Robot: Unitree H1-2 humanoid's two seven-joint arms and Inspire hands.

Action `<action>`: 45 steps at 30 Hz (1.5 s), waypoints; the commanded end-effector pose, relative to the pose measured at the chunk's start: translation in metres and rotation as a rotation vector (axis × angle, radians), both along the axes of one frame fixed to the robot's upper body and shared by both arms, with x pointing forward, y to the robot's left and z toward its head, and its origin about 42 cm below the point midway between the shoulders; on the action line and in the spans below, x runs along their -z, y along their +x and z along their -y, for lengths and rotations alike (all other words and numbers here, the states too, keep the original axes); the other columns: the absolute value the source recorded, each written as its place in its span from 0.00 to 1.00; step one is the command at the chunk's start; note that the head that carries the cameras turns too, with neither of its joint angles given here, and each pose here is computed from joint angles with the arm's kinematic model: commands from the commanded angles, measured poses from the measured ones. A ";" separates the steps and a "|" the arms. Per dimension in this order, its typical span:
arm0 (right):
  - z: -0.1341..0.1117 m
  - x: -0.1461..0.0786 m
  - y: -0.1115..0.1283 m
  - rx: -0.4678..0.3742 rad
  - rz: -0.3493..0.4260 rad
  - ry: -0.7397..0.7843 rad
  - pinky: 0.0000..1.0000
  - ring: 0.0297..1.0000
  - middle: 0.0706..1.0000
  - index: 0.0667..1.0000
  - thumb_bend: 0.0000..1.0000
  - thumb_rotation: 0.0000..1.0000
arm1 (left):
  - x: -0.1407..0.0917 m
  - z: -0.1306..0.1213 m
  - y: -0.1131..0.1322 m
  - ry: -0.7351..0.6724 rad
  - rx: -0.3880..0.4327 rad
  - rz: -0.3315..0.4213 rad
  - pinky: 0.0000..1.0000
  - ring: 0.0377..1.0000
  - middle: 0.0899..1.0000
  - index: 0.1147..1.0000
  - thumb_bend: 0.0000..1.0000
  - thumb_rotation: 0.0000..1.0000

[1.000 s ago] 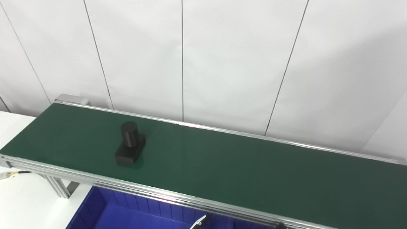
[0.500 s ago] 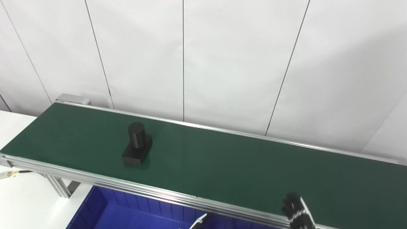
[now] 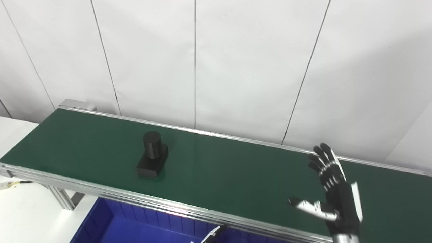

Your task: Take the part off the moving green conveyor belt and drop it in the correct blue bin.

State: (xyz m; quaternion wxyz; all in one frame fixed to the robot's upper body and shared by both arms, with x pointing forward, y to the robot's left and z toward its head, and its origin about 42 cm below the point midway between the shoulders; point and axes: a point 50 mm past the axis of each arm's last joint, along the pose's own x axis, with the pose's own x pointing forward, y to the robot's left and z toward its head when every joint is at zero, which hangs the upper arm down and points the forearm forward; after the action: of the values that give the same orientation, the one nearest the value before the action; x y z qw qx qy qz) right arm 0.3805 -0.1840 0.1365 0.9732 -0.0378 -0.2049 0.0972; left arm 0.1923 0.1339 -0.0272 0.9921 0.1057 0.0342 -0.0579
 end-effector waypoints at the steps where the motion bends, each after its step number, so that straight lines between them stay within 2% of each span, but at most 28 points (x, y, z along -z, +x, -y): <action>1: -0.013 -0.025 0.019 -0.020 0.086 0.003 0.76 0.81 0.85 0.90 1.00 0.13 | -0.011 0.010 0.011 -0.026 0.022 0.068 0.86 0.92 0.91 0.87 0.88 0.90; 10: -0.043 -0.031 0.070 -0.043 0.015 -0.043 0.70 0.76 0.85 0.90 1.00 0.05 | -0.009 0.018 0.011 -0.001 0.032 0.084 0.85 0.90 0.91 0.87 0.86 0.90; 16: -0.064 -0.031 0.087 -0.064 -0.036 -0.062 0.68 0.74 0.85 0.91 0.99 0.01 | -0.009 0.023 0.009 0.007 0.040 0.093 0.86 0.91 0.91 0.87 0.86 0.90; 22: -0.087 -0.035 0.095 -0.081 -0.045 -0.107 0.63 0.70 0.78 0.86 0.97 0.00 | -0.010 0.029 0.008 0.007 0.043 0.102 0.86 0.90 0.91 0.86 0.90 0.92; 27: -0.099 -0.033 0.101 -0.095 -0.063 -0.163 0.68 0.71 0.76 0.86 0.97 0.00 | -0.011 0.035 0.007 0.010 0.059 0.116 0.86 0.90 0.91 0.85 0.91 0.90; 35: -0.120 -0.028 0.103 -0.131 -0.102 -0.191 0.67 0.72 0.76 0.84 0.97 0.00 | -0.014 0.044 0.004 -0.015 0.079 0.114 0.87 0.90 0.90 0.85 0.89 0.88; 42: -0.133 -0.022 0.103 -0.144 -0.088 -0.345 0.59 0.67 0.78 0.81 0.95 0.00 | -0.015 0.052 0.004 -0.019 0.095 0.121 0.87 0.91 0.92 0.87 0.87 0.87; 45: -0.139 -0.024 0.105 -0.155 -0.063 -0.421 0.55 0.64 0.76 0.78 0.94 0.00 | -0.018 0.055 0.006 -0.024 0.099 0.131 0.85 0.91 0.92 0.87 0.88 0.85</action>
State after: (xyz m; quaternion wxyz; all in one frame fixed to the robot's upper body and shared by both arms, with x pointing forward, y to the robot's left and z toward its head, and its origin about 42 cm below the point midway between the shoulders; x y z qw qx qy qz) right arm 0.4703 -0.0606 0.1228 0.9477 -0.2192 -0.0912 0.2134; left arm 0.1862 0.0915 -0.0236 0.9886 0.1176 0.0008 -0.0938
